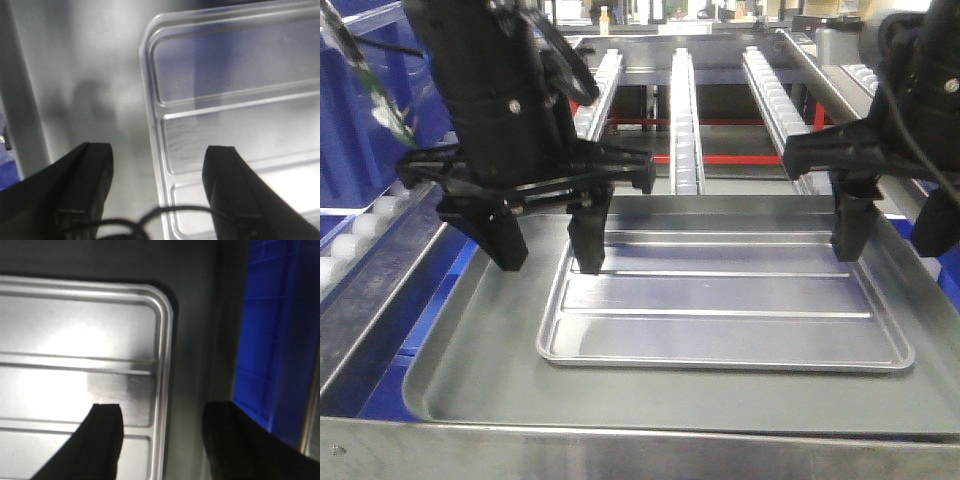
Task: Grab silver tray and place in blue box
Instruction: 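Lower both grippers onto opposite short edges of the silver tray and close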
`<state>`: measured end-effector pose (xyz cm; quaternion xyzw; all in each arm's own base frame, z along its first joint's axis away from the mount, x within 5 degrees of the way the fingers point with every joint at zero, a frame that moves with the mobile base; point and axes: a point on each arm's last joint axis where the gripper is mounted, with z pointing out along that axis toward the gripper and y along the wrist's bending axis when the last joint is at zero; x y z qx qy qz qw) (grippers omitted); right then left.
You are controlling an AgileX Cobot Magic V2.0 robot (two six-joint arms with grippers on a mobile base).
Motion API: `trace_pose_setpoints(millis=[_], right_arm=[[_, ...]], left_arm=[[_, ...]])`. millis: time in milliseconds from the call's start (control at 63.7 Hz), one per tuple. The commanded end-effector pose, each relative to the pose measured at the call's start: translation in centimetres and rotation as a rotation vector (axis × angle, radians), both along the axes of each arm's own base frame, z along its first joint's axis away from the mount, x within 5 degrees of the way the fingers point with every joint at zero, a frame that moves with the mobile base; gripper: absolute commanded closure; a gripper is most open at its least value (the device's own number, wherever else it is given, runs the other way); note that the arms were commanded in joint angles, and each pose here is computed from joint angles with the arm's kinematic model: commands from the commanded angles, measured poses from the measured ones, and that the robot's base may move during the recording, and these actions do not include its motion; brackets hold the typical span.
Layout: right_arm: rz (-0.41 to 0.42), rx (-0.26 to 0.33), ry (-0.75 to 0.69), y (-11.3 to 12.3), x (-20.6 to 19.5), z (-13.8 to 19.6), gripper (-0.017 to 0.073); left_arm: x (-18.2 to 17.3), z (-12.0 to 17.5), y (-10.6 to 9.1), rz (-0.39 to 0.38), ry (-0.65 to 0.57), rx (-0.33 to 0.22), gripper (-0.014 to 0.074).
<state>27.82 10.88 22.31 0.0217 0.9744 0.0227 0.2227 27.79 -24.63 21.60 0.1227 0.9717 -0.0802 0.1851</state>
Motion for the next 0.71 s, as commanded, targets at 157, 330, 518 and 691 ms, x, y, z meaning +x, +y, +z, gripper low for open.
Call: trace_pose_setpoints(millis=[157, 330, 518, 691], right_arm=[[0.012, 0.011, -0.055, 0.3, 1.3, 0.2, 0.0093], [0.018, 0.015, -0.054, 0.5, 1.7, -0.5, 0.0093], [0.021, 0.009, -0.035, 0.7, 2.0, -1.4, 0.0093], [0.022, 0.0, -0.014, 0.8, 2.2, -2.2, 0.0093]], left_arm=[[0.7, 1.6, -0.5, 0.006, -0.075, -0.061, 0.0278], [0.9, 1.1, -0.6, 0.003, -0.074, -0.055, 0.0278], [1.0, 0.6, -0.7, 0.001, -0.067, -0.046, 0.0278], [1.0, 0.6, -0.7, 0.001, -0.066, -0.045, 0.0278]])
